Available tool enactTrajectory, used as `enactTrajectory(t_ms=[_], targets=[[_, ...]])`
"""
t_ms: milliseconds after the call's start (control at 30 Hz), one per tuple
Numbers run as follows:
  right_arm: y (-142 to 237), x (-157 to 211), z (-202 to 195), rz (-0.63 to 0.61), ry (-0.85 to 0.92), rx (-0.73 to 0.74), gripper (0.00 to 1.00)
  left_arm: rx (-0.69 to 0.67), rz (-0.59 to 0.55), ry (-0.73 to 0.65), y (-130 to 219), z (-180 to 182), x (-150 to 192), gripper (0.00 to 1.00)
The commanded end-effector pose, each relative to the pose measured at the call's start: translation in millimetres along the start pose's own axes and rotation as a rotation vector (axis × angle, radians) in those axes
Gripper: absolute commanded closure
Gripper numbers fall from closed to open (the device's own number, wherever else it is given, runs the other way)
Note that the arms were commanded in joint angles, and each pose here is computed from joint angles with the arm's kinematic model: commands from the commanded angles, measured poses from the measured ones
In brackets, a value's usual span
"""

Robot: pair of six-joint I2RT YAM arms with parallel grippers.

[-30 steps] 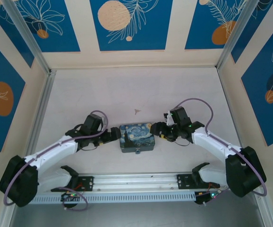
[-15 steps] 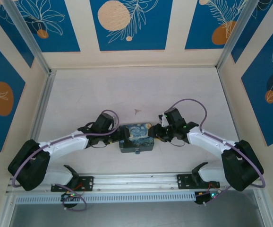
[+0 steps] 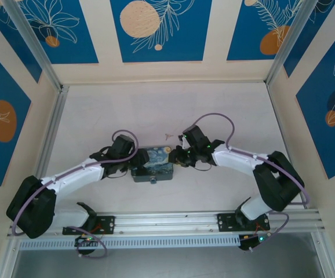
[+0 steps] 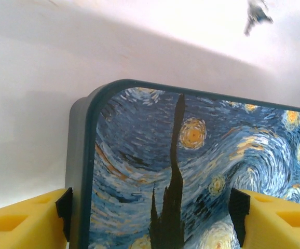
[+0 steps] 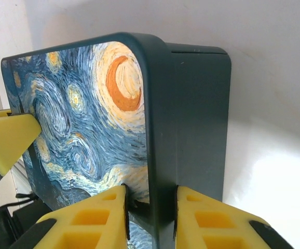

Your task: Unlock the padlock with the key

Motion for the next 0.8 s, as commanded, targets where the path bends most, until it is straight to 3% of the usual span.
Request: enactTrajectory(t_ms=[0, 333, 467, 600, 767], targets=[[-20, 3, 37, 0.042, 0.033, -0.053, 0.74, 0.104, -0.094, 0.025, 19, -23, -36, 0.22], [-69, -24, 73, 0.077, -0.011, -0.065, 0.70, 0.078, -0.121, 0.082, 19, 12, -82, 0.17], [-76, -32, 82, 0.074, -0.020, -0.072, 0.60, 0.079, -0.097, 0.064, 11, 13, -93, 0.15], [-57, -45, 92, 0.034, 0.002, -0.104, 0.42, 0.089, -0.076, 0.054, 6, 12, -94, 0.13], [-15, -68, 90, -0.044, 0.017, -0.111, 0.37, 0.088, -0.085, 0.054, 7, 17, -89, 0.10]])
Point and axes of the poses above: each hand's point on the last joint's axis, 136 mm out from that joint toward the fingers, its own y axis back along the fingers, its own z axis along the line the jaws close on, x = y × z, the point moved 2 cm from there along y, back along the fingers, and after that the axes turned 14 degrees about -y, right-handed, at the moved point
